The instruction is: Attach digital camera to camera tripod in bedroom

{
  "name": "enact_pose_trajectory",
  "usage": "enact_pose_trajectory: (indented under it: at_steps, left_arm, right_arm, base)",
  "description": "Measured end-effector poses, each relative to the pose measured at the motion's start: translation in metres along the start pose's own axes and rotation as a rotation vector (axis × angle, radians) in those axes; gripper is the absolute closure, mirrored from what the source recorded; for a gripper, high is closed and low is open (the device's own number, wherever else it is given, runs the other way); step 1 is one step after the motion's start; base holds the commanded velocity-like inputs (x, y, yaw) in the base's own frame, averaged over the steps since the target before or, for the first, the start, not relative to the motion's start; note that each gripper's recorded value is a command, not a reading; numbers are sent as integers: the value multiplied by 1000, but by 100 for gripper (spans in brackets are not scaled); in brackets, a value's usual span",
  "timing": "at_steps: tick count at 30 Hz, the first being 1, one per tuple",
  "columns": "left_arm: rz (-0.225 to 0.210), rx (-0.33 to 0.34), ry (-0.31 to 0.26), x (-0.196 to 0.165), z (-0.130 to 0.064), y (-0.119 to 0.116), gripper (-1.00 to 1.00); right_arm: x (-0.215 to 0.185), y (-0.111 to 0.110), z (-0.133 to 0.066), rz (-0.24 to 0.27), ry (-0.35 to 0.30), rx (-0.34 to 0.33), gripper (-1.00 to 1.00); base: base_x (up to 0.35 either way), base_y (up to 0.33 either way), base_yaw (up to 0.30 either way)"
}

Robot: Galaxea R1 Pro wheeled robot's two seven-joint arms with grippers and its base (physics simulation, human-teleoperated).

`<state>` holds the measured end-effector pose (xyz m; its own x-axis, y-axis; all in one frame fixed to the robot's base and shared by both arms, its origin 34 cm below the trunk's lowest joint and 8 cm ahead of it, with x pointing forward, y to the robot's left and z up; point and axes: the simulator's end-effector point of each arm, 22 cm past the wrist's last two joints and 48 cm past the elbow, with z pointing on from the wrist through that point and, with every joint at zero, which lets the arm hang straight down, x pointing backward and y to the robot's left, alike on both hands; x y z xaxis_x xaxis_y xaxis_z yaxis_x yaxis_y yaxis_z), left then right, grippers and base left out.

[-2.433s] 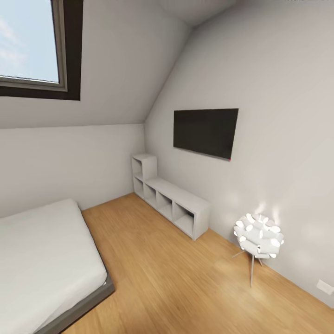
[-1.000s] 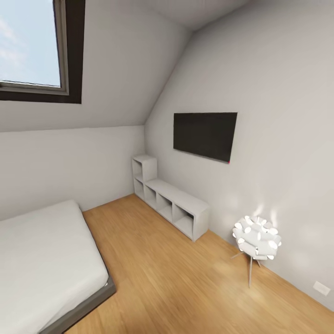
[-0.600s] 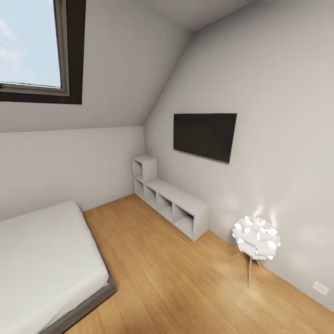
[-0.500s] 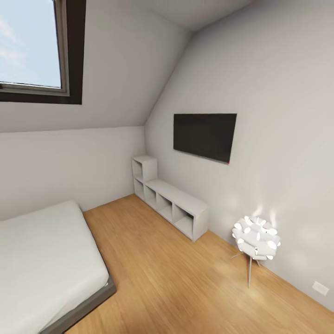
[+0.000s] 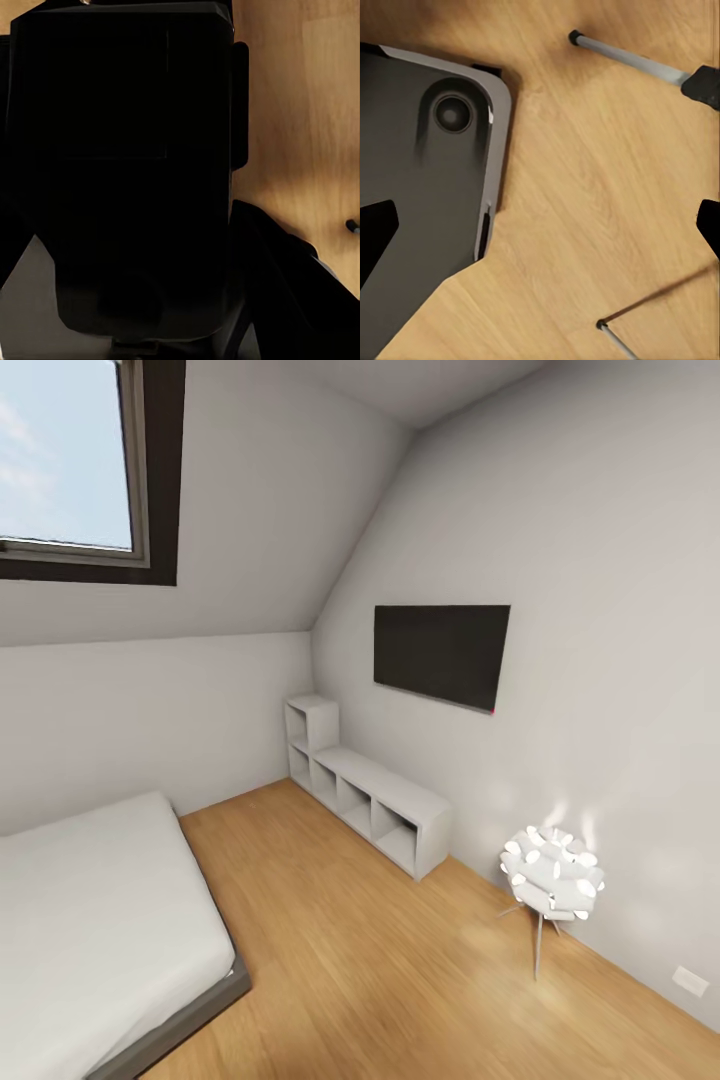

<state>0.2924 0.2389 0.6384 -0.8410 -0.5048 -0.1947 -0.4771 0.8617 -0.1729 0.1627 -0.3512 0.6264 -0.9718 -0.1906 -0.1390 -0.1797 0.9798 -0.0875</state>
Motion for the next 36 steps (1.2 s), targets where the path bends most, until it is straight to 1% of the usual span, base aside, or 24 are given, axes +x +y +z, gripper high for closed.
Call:
enact_pose_trajectory:
  at_steps: [5, 18, 28, 36]
  left_arm:
    - [0, 0, 2, 0, 0, 0, 100]
    - [0, -1, -1, 0, 0, 0, 100]
    - [0, 1, 1, 1, 0, -1, 100]
    - [0, 9, 6, 5, 1, -8, 100]
  right_arm:
    - [0, -2, 0, 0, -2, 10, -100]
    - [-1, -1, 0, 0, -3, 11, -100]
    - [-2, 0, 0, 0, -4, 9, -100]
    - [-2, 2, 0, 1, -7, 7, -100]
  base:
    - [0, 0, 0]
    - [-9, 0, 0]
    - [-293, 8, 0]
    - [-339, 105, 0]
